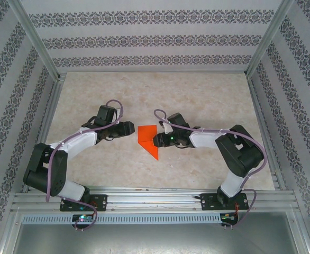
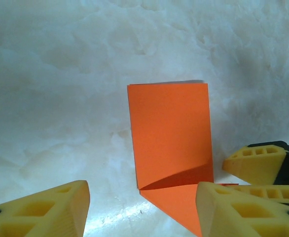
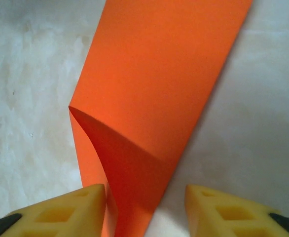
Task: Fold a paper plane with a square sheet of paper (fold left side to right side)
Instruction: Third fold the triangle at the center of the table.
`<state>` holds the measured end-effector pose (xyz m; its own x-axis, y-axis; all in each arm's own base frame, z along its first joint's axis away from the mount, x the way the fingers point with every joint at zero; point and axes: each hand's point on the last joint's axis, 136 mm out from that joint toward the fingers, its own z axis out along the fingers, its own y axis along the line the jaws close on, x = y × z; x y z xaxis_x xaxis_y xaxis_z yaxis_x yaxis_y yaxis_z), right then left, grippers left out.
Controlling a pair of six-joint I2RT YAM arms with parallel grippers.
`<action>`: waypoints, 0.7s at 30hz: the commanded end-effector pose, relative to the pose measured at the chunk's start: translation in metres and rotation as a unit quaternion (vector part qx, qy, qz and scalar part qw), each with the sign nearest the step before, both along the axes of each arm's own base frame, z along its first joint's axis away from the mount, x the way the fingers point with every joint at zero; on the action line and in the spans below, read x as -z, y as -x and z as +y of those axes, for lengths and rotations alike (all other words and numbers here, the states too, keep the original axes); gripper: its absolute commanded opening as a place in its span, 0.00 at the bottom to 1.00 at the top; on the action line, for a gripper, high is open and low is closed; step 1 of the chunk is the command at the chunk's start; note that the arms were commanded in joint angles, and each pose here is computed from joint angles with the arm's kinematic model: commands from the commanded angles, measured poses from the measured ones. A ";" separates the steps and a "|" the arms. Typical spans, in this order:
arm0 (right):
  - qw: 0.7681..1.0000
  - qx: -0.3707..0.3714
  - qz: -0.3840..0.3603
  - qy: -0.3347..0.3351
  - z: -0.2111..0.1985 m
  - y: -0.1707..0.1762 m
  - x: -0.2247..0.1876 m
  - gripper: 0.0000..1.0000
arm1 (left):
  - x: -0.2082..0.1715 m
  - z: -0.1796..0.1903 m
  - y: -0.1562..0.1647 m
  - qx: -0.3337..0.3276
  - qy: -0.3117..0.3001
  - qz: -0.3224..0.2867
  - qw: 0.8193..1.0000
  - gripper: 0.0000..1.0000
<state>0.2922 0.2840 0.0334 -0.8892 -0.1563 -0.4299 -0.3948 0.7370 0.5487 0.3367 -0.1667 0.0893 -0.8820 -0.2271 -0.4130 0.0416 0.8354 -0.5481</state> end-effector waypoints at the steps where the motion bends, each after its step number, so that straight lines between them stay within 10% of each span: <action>1: 0.999 -0.016 -0.017 -0.038 0.015 -0.010 -0.015 0.37 | -0.006 0.006 -0.008 -0.023 0.010 -0.019 1.000 0.59; 9: 0.998 -0.007 -0.015 -0.052 0.005 -0.004 -0.029 0.00 | -0.002 -0.007 -0.011 -0.005 0.042 -0.001 0.999 0.59; 21: 0.998 0.006 -0.021 -0.065 -0.007 0.002 -0.042 0.00 | 0.008 -0.052 -0.022 0.058 0.134 0.057 0.988 0.58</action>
